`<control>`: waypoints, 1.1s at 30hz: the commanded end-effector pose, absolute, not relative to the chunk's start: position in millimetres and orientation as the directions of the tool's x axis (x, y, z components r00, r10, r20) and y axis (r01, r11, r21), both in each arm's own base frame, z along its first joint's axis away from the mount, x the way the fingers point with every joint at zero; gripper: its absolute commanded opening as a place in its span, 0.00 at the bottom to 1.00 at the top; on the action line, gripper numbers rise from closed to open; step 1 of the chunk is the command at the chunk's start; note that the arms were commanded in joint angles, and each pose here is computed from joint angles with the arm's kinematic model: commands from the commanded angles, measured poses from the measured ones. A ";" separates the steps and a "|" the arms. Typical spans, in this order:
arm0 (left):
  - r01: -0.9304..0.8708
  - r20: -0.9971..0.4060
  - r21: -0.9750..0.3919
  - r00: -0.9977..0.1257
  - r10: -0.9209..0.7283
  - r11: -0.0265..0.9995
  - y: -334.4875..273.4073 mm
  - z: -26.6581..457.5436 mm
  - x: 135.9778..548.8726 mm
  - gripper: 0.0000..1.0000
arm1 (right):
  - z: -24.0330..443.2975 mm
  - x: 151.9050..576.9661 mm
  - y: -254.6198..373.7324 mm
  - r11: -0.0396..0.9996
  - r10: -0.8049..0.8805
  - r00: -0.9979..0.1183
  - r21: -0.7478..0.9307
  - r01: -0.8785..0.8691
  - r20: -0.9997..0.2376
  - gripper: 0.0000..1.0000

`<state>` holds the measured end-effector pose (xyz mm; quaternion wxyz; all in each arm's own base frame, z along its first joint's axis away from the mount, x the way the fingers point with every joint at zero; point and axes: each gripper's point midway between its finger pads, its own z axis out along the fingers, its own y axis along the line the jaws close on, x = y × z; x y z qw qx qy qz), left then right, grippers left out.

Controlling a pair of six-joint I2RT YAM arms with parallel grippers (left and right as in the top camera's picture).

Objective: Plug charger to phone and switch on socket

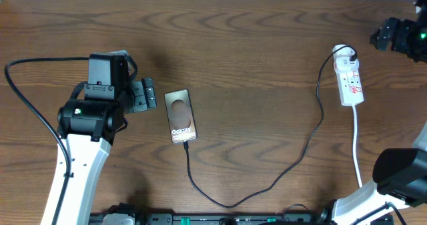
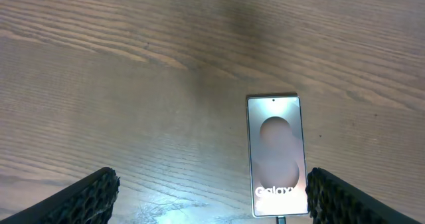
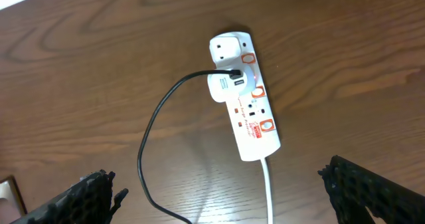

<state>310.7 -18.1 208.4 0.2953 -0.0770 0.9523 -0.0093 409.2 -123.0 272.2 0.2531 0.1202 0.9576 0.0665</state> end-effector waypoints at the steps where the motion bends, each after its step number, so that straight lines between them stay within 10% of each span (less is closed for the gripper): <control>1: -0.130 -0.574 -0.044 -0.808 -0.132 0.991 -16.6 213.2 312.6 0.91 | 276.2 408.4 -124.9 0.958 0.279 -0.834 0.190 0.213 -0.475 0.99; 33: -0.125 -0.632 -0.028 -0.767 -0.114 0.992 -8.9 194.7 281.4 0.91 | 276.1 408.3 -124.9 0.959 0.279 -0.834 0.190 0.212 -0.475 0.99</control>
